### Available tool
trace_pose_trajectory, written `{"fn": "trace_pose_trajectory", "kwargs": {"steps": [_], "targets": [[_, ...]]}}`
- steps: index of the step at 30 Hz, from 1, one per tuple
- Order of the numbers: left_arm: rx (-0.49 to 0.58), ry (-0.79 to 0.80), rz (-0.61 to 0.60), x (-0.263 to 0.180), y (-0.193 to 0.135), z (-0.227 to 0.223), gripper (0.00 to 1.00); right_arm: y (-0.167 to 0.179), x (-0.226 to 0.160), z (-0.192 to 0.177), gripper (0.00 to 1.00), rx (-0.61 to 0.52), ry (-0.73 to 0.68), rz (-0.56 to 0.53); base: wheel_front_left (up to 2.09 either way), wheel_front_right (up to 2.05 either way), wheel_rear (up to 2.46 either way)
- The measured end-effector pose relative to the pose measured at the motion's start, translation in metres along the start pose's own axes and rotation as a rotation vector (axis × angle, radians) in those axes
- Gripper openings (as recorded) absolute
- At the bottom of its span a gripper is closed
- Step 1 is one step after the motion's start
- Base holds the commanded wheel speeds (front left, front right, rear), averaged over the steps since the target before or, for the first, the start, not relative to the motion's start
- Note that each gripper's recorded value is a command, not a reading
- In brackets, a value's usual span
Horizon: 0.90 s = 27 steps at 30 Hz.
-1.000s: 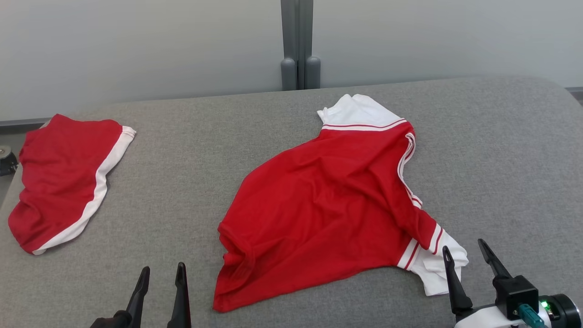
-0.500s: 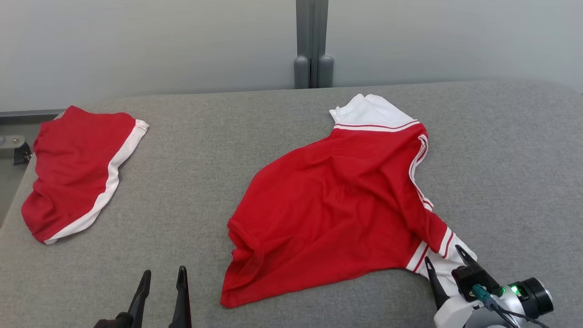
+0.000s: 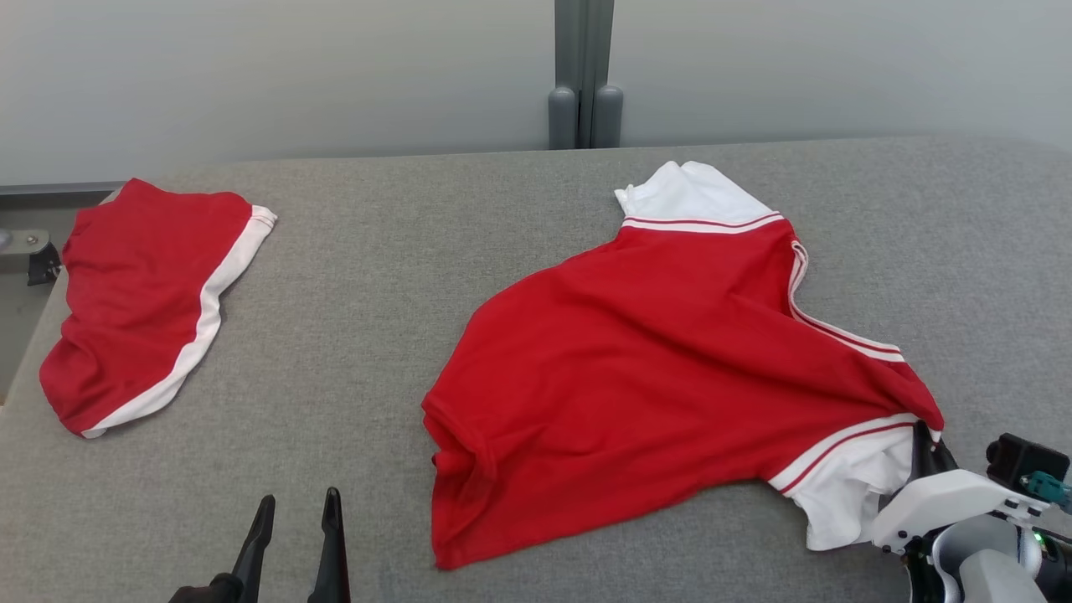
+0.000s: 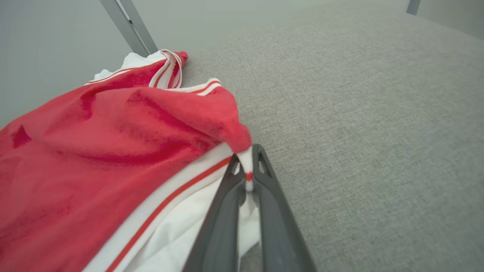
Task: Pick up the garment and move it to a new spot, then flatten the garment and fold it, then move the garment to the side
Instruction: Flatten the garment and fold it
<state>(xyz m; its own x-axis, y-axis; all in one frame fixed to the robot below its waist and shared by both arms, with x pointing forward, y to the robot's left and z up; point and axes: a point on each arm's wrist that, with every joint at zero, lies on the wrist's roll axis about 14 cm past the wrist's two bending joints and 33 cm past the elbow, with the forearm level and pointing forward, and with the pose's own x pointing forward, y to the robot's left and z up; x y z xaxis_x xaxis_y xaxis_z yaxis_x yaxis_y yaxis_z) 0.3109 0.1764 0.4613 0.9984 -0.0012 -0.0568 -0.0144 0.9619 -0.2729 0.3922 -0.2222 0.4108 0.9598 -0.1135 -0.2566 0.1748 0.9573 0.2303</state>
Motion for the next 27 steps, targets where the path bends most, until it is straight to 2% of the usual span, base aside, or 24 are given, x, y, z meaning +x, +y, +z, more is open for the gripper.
{"fn": "trace_pose_trajectory", "kwargs": {"steps": [4, 5, 6, 7, 8, 15, 18, 22, 27], "targets": [[0.0, 0.007, -0.009, 0.002, -0.003, -0.002, 1.0, -0.024, 0.0, -0.01, 0.0, 0.073, 0.066, -0.09, 0.0, 0.0, 0.0], [-0.001, 0.011, -0.014, 0.003, -0.004, -0.003, 1.0, -0.025, 0.002, -0.009, 0.15, 0.052, 0.071, -0.091, 0.0, 0.0, 0.0], [-0.001, 0.015, -0.017, 0.003, -0.005, -0.004, 1.0, -0.026, 0.004, -0.007, 0.42, 0.038, 0.073, -0.092, 0.0, 0.0, 0.0], [-0.002, 0.017, -0.02, 0.004, -0.006, -0.005, 1.0, -0.026, 0.006, -0.004, 0.92, 0.019, 0.074, -0.09, 0.0, 0.0, 0.0], [-0.003, 0.02, -0.021, 0.004, -0.007, -0.006, 1.0, -0.025, 0.009, 0.001, 1.0, 0.002, 0.065, -0.085, 0.0, 0.0, 0.0], [-0.008, 0.022, -0.02, 0.003, -0.007, -0.007, 1.0, -0.021, 0.021, 0.026, 1.0, -0.14, 0.012, -0.039, 0.0, 0.0, 0.0], [-0.012, 0.018, -0.018, 0.002, -0.007, -0.006, 1.0, -0.031, 0.021, 0.034, 1.0, -0.214, 0.001, -0.042, 0.0, 0.0, 0.0], [-0.016, 0.011, -0.011, 0.0, -0.006, -0.004, 1.0, -0.041, 0.012, 0.032, 1.0, -0.356, 0.008, -0.031, 0.0, 0.0, 0.0], [-0.018, 0.0, -0.009, -0.002, -0.006, -0.001, 1.0, -0.027, 0.0, 0.046, 1.0, -0.385, -0.1, -0.001, 0.0, 0.0, 0.0]]}}
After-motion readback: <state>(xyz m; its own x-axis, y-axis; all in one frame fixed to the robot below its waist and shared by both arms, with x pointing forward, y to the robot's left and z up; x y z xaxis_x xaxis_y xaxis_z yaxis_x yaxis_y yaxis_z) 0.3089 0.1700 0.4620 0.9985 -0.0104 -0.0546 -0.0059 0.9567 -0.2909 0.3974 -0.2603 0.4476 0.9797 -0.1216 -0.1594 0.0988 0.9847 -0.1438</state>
